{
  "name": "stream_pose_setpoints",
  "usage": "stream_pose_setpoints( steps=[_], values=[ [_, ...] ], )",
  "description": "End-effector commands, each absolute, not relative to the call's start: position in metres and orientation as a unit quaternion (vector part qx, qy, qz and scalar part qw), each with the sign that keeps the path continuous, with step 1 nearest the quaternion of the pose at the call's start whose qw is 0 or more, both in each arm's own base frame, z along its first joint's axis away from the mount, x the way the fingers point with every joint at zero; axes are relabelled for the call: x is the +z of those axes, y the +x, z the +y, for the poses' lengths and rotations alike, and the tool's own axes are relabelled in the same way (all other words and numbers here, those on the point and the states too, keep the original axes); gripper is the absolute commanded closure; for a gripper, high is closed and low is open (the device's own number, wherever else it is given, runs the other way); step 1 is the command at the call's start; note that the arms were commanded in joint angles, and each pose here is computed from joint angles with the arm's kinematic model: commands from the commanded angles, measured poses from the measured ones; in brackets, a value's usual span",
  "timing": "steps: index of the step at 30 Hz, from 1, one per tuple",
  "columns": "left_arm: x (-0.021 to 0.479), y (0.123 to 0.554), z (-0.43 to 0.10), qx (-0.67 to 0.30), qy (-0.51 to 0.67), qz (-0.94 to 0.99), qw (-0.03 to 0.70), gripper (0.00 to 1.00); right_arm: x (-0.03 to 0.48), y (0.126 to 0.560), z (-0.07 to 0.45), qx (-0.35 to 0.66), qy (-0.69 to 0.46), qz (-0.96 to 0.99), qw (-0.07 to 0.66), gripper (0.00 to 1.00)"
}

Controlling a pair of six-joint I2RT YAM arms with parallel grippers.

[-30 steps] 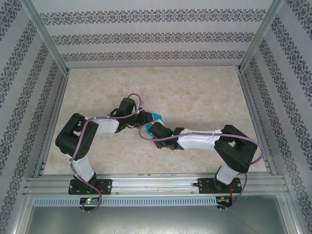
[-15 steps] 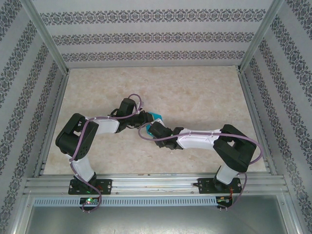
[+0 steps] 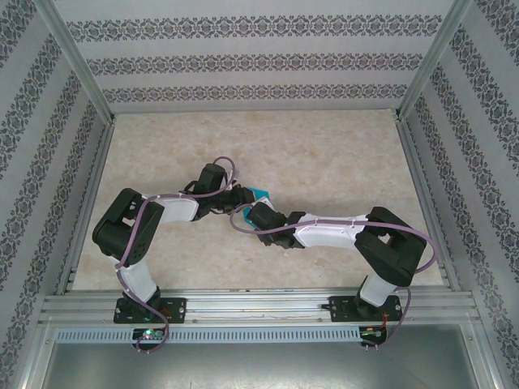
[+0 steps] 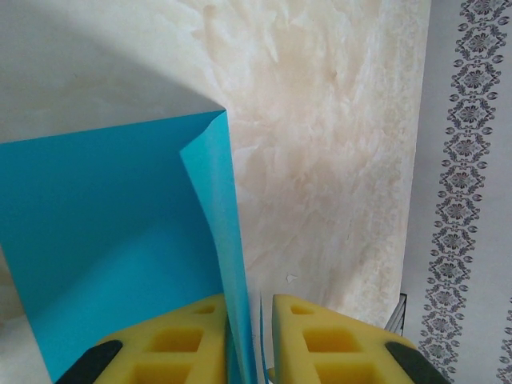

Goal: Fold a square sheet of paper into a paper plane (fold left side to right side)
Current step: Fourth fold the wing at the center of the table.

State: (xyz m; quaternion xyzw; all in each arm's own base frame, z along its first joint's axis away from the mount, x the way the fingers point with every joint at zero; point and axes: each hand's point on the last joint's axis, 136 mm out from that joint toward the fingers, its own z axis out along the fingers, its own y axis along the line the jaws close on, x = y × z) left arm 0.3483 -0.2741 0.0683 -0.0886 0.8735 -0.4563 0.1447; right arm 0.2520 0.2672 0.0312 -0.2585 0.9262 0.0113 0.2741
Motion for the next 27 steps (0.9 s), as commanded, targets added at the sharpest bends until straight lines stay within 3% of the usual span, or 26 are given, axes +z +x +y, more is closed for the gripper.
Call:
stream_pose_setpoints(
  steps=[1, 11, 18, 27],
  values=[
    [0.069, 0.345, -0.275, -0.45, -0.091, 0.877, 0.143, 0.79, 0.031, 0.254, 0.27, 0.004, -0.254, 0.926, 0.278, 0.72],
    [0.068, 0.344, -0.274, -0.448, -0.093, 0.878, 0.143, 0.77, 0.026, 0.253, 0.27, 0.003, -0.254, 0.929, 0.27, 0.85],
    [0.074, 0.343, -0.265, -0.441, -0.094, 0.879, 0.155, 0.68, 0.024, 0.251, 0.269, 0.002, -0.254, 0.93, 0.265, 0.98],
    [0.092, 0.337, -0.21, -0.426, -0.123, 0.877, 0.184, 0.6, 0.031, 0.247, 0.276, 0.046, -0.249, 0.935, 0.249, 1.0]
  ],
)
